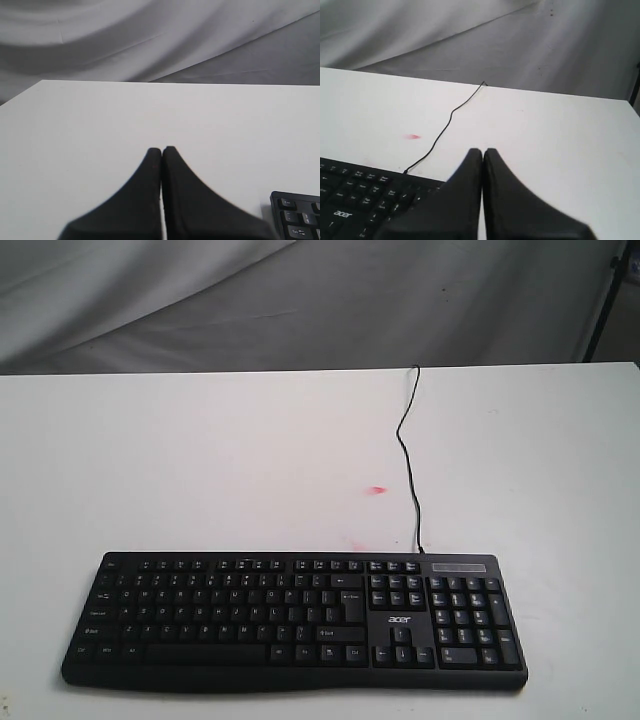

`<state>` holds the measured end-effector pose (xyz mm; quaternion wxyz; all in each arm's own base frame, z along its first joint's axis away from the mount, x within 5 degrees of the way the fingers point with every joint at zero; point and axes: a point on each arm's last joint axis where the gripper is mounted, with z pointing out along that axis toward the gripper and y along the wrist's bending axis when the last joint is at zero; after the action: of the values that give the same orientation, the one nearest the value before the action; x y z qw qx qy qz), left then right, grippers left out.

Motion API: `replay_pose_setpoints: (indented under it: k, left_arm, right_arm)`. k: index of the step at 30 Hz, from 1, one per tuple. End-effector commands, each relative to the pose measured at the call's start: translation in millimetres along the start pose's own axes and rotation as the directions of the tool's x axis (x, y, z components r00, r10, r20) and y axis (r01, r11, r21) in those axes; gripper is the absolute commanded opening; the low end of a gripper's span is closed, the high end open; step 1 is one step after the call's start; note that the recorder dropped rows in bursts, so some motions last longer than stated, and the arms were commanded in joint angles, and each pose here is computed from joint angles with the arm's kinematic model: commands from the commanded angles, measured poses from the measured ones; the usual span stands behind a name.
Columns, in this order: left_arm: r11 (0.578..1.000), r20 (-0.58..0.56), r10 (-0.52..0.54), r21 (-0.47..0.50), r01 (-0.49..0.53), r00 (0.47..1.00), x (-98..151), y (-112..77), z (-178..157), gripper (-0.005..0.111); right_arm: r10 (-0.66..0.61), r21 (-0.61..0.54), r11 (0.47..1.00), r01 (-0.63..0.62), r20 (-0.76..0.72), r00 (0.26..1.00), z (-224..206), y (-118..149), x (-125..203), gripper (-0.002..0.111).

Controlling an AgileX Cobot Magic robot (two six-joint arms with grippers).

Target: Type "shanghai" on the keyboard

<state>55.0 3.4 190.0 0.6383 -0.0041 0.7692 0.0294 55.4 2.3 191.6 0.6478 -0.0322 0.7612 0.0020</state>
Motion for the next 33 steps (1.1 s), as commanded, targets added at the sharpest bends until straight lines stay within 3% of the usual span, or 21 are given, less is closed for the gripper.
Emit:
replay_pose_setpoints:
  k: [1,4,33]
  left_arm:
    - [1.000,0.006,-0.001,0.004,0.001,1.000,0.9,-0.3,0.1,0.001]
    - [1.000,0.006,-0.001,0.004,0.001,1.000,0.9,-0.3,0.1,0.001]
    - [1.000,0.006,-0.001,0.004,0.001,1.000,0.9,-0.3,0.1,0.001]
  right_arm:
    - [0.005,0.005,1.000,-0.004,-0.038,0.999,-0.1,-0.1,4.4,0.000]
    - [0.005,0.004,1.000,-0.004,-0.088,0.996,-0.4,0.0,8.9,0.000]
    - [0.004,0.002,1.000,-0.004,-0.092,0.996,-0.4,0.1,9.3,0.000]
